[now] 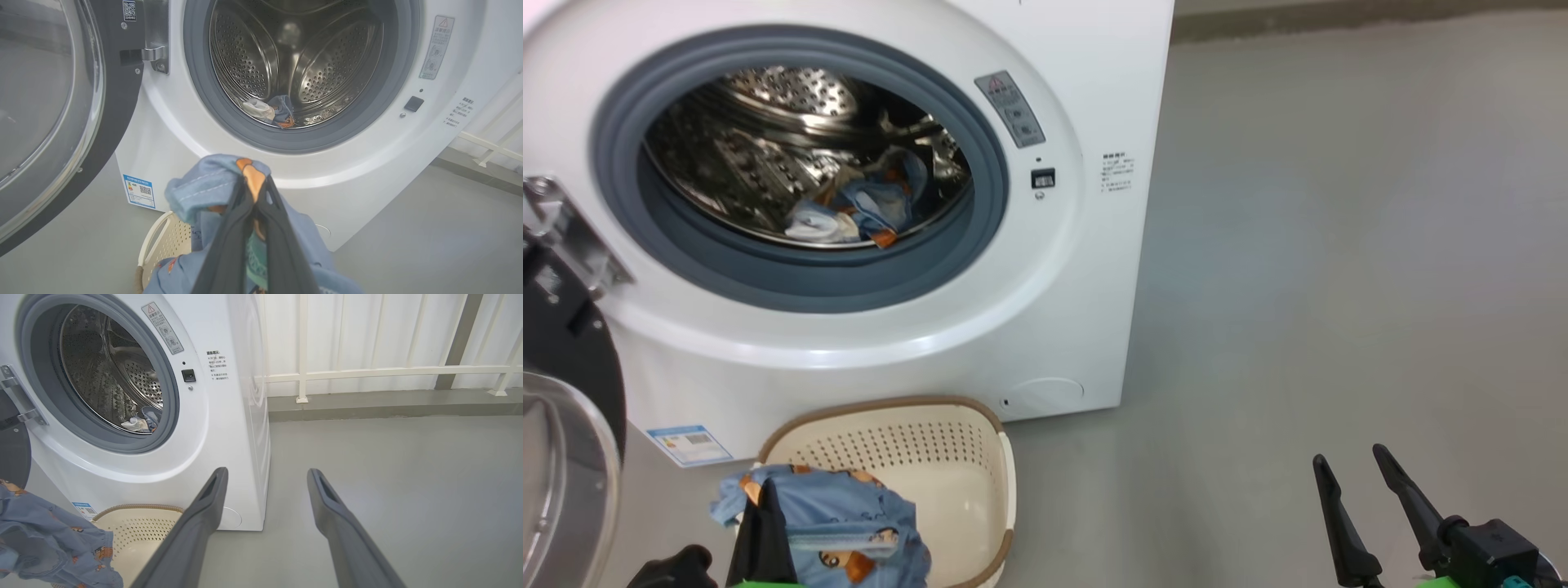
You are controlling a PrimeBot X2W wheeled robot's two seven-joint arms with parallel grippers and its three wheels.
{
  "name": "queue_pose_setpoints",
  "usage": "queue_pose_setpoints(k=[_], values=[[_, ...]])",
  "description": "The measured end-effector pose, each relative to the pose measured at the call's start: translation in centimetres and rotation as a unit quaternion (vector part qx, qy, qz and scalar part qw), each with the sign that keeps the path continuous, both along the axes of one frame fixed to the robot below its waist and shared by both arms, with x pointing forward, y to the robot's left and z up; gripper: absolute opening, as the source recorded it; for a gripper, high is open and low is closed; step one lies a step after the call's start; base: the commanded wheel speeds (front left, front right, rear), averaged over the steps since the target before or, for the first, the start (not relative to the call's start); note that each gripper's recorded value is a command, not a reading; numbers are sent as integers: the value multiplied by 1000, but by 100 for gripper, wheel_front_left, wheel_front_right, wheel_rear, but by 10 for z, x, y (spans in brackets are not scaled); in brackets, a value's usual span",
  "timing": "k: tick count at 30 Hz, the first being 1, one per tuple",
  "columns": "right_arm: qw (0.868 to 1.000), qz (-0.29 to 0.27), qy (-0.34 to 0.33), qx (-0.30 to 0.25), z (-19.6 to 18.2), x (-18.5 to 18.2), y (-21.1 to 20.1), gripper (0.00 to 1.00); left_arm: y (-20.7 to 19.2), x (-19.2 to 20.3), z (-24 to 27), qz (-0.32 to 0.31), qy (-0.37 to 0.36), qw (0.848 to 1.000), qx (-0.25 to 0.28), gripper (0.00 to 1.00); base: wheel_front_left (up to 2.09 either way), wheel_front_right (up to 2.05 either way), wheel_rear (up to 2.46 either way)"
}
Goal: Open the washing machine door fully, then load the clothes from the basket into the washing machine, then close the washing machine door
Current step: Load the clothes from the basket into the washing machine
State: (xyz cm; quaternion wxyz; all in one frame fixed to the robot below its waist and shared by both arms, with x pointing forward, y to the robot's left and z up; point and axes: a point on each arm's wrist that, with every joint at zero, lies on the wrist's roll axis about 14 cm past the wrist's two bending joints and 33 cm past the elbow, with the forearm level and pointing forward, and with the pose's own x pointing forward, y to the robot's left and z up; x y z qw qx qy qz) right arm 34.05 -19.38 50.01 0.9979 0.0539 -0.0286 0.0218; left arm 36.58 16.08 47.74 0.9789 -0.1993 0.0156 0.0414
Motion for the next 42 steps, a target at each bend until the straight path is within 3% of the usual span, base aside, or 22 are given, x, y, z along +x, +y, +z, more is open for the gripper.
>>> queue_pose_setpoints(k=[12, 42], values=[[999, 21, -27, -4, 16, -1, 13, 100, 10, -16, 32, 17, -50, 999, 12, 0, 0, 0, 0], [1000, 13, -22, -13, 13, -3, 8, 100, -7, -14, 42, -6, -65, 997, 39, 0, 0, 0, 0]])
